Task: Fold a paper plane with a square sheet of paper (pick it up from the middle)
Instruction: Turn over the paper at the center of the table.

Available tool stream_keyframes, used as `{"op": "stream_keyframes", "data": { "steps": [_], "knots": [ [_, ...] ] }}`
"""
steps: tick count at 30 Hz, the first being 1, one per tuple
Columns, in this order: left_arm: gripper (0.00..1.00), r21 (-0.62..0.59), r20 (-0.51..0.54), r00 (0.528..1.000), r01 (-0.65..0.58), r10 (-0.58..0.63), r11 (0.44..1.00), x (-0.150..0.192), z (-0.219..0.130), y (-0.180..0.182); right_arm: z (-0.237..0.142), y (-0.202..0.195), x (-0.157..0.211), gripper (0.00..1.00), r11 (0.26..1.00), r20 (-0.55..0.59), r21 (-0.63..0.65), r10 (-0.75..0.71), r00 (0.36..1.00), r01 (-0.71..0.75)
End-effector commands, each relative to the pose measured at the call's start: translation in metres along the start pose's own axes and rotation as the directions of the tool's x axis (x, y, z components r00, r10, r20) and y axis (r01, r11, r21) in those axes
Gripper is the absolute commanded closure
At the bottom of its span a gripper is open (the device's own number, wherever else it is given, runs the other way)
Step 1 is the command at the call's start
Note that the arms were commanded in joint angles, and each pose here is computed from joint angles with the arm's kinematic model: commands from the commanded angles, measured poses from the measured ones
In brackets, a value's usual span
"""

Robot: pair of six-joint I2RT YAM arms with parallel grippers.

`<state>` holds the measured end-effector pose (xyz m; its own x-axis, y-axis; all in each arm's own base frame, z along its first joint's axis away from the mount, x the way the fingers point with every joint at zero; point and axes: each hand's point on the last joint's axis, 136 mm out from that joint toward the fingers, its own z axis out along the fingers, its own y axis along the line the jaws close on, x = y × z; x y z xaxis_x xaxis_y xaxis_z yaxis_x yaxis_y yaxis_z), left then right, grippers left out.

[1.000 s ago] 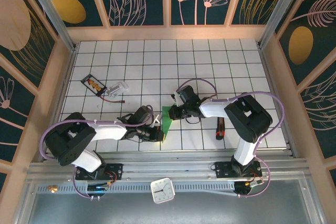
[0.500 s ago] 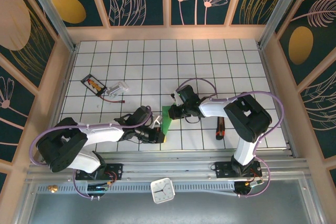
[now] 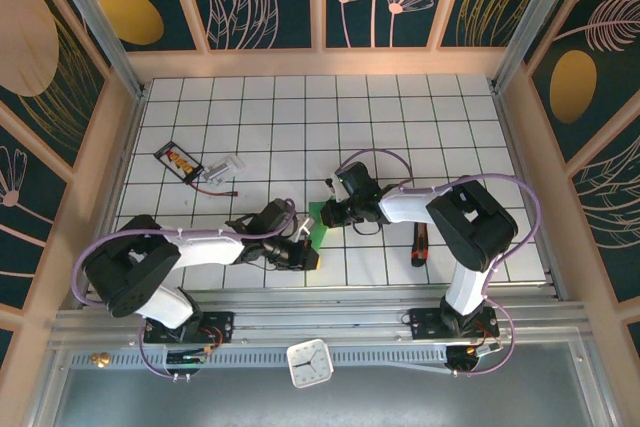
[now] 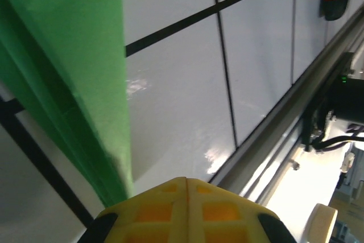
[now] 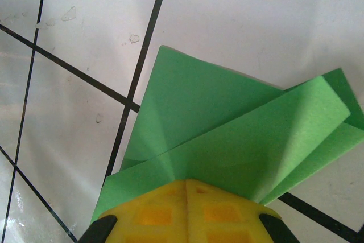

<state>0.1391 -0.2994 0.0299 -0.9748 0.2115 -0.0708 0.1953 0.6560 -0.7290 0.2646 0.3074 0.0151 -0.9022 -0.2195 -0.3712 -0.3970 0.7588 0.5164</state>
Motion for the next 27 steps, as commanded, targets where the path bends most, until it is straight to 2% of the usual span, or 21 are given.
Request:
{"op": "stream_keyframes", "data": {
  "steps": [1,8,27],
  "knots": [
    [0.98,-0.052,-0.023,1.0,-0.01,0.008,0.999,0.003,0.002,0.009,0.01,-0.058,0.049,0.93,0.975,-0.137,0.218,0.076,0.988,-0.044],
    [0.99,-0.09,-0.017,1.0,-0.004,0.002,0.996,0.002,0.003,0.018,0.009,-0.06,0.051,0.93,0.974,-0.139,0.22,0.082,0.987,-0.05],
    [1.0,-0.086,0.015,1.0,0.022,-0.021,0.996,-0.004,-0.006,0.022,0.009,-0.06,0.051,0.93,0.974,-0.137,0.22,0.08,0.987,-0.049]
  ]
}}
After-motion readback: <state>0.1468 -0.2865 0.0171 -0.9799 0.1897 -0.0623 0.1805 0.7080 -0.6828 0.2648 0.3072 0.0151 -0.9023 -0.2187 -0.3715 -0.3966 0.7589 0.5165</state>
